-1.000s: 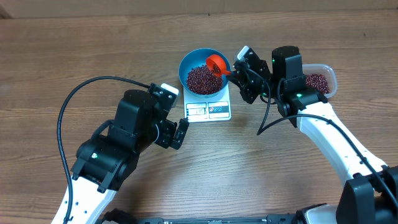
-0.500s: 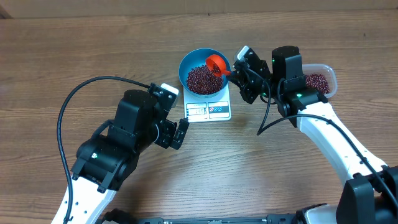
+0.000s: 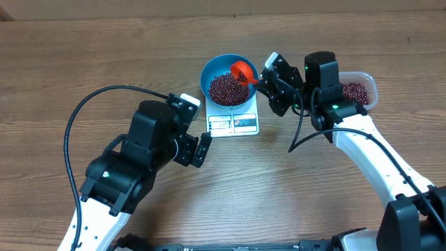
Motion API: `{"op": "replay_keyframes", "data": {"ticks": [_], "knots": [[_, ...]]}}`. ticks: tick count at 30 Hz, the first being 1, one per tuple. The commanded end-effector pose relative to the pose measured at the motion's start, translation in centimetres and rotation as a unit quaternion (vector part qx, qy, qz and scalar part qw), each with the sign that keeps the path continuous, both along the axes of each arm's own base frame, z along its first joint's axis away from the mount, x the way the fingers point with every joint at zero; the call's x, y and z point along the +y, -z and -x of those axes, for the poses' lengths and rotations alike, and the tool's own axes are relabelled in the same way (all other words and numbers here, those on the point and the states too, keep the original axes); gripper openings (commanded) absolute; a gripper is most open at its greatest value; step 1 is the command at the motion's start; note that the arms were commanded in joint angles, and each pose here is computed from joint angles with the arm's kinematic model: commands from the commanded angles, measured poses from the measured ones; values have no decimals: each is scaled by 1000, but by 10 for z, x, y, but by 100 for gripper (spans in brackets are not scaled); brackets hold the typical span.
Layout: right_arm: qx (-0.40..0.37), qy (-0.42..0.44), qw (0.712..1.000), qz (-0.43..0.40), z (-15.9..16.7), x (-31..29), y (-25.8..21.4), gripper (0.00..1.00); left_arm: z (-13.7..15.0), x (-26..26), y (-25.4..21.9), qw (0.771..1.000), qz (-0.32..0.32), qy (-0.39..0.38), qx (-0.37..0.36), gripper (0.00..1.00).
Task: Scoop item into bowl and weigh 150g on scale
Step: 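Tilt the red scoop slightly with the right gripper, trickling beans into the bowl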
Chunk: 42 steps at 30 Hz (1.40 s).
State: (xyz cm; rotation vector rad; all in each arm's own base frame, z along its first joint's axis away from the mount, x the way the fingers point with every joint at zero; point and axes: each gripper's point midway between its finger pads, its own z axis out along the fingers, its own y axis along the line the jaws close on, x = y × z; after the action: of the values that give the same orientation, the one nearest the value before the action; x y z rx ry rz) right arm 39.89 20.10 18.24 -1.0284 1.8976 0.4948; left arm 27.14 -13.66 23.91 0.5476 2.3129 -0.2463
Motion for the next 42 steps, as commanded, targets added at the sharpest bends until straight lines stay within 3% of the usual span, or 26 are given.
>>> {"op": "replay_keyframes", "data": {"ticks": [1,24,33,42], "knots": [[-43,-18,999,12,-8,3,-15,4,1,0,0,1000,0,-1,-2,100],[-54,-23,998,23,-9,2,-15,4,1,0,0,1000,0,-1,-2,100],[98,81,989,-80,-5,1,-10,4,1,0,0,1000,0,-1,-2,100],[111,91,986,-89,-4,1,-9,4,1,0,0,1000,0,-1,-2,99]]}}
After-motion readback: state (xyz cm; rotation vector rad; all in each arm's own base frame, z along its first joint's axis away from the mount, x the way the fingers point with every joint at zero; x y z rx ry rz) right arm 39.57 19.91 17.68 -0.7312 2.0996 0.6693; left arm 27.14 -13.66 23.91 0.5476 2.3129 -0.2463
